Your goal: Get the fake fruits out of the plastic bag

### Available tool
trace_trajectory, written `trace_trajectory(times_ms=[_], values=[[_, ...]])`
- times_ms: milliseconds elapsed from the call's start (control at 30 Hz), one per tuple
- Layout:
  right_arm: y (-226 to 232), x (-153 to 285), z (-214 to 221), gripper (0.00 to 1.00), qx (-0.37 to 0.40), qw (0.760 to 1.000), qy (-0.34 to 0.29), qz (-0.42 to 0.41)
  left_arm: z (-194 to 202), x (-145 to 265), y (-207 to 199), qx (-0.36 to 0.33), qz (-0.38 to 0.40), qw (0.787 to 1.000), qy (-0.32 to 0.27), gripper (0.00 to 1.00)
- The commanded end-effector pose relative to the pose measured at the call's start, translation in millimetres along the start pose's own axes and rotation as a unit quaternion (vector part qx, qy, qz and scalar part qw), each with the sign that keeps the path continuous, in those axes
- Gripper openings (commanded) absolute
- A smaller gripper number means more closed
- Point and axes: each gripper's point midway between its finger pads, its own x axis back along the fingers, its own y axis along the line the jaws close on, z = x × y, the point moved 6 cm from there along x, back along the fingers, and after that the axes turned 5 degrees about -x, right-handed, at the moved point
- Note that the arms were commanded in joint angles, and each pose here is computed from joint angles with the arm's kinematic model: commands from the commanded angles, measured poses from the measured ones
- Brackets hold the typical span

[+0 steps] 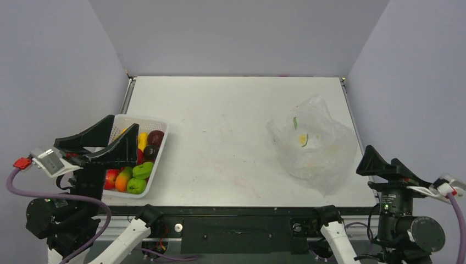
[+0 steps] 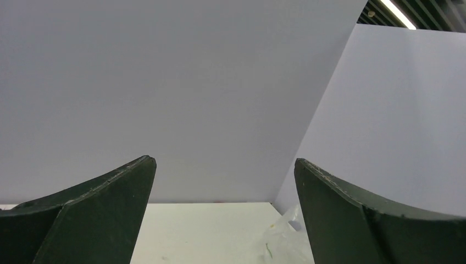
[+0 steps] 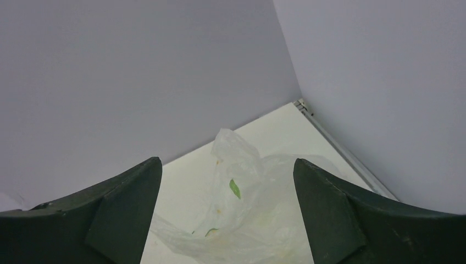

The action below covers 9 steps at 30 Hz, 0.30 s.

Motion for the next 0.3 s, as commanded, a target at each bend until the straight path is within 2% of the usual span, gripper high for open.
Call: trace_trajectory(times_ms=[0, 267], values=[[-15.4, 14.9, -21.6, 0.85, 0.013, 0.998, -0.053, 0.044, -17.1, 8.7, 10.8, -0.028, -0.035, 0.998, -0.035, 0.97], [-20.6, 17.8, -22.1, 0.86, 0.0, 0.996, -0.067, 0.059, -16.2, 16.6, 15.1, -0.035, -0.046, 0.998, -0.024, 0.97]])
